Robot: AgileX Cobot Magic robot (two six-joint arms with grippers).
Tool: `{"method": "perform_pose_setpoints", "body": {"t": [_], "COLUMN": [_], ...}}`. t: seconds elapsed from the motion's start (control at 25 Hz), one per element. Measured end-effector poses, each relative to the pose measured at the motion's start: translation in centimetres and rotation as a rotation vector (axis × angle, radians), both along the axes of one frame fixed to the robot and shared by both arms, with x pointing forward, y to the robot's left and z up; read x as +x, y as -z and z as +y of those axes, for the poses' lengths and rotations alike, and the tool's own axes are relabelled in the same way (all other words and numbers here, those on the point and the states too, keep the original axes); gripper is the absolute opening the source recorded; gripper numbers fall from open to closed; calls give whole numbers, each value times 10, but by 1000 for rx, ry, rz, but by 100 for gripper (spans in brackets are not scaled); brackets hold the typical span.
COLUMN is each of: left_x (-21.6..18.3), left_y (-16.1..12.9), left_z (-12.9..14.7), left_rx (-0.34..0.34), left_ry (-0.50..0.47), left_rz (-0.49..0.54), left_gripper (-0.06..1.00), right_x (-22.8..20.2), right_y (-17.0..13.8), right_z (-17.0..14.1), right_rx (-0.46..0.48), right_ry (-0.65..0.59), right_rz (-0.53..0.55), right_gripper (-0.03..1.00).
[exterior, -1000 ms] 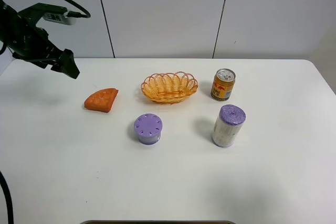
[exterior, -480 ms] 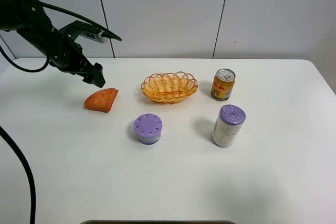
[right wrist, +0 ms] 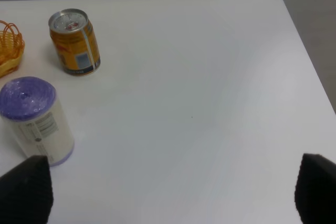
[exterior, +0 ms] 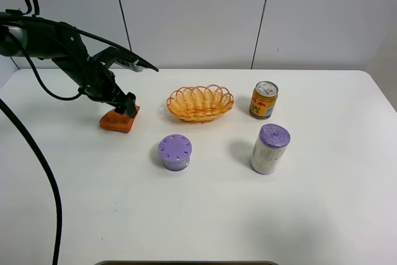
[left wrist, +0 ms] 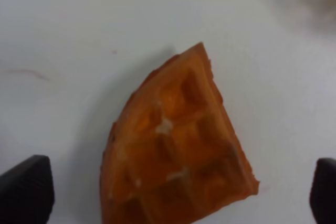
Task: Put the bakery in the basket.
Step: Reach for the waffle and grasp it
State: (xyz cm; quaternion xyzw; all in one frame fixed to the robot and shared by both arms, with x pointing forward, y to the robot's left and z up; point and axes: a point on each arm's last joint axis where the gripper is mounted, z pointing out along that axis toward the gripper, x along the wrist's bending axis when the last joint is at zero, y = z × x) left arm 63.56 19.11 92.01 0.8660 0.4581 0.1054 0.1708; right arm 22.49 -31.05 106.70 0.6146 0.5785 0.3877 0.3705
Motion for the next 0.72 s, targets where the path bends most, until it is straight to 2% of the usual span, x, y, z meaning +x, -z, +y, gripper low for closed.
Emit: {"method": "perform_pose_setpoints", "body": {"t": [0.2,0.44,0.72], "left_x": [4,7,7], "left_y": [14,15,25], "left_z": [0,-2,-5], "left_rx": [7,24,32], "left_ry": [-4,16,24], "left_rz": [-3,-52,-29], "left_gripper": [99,99,99], "right_x": [0,0,0], "right_y": [0,0,0], "right_z": [0,0,0], "right_rx": [0,0,0], "right_ry": [0,0,0], "right_rz": [0,0,0], "right_gripper": [91,91,91]}}
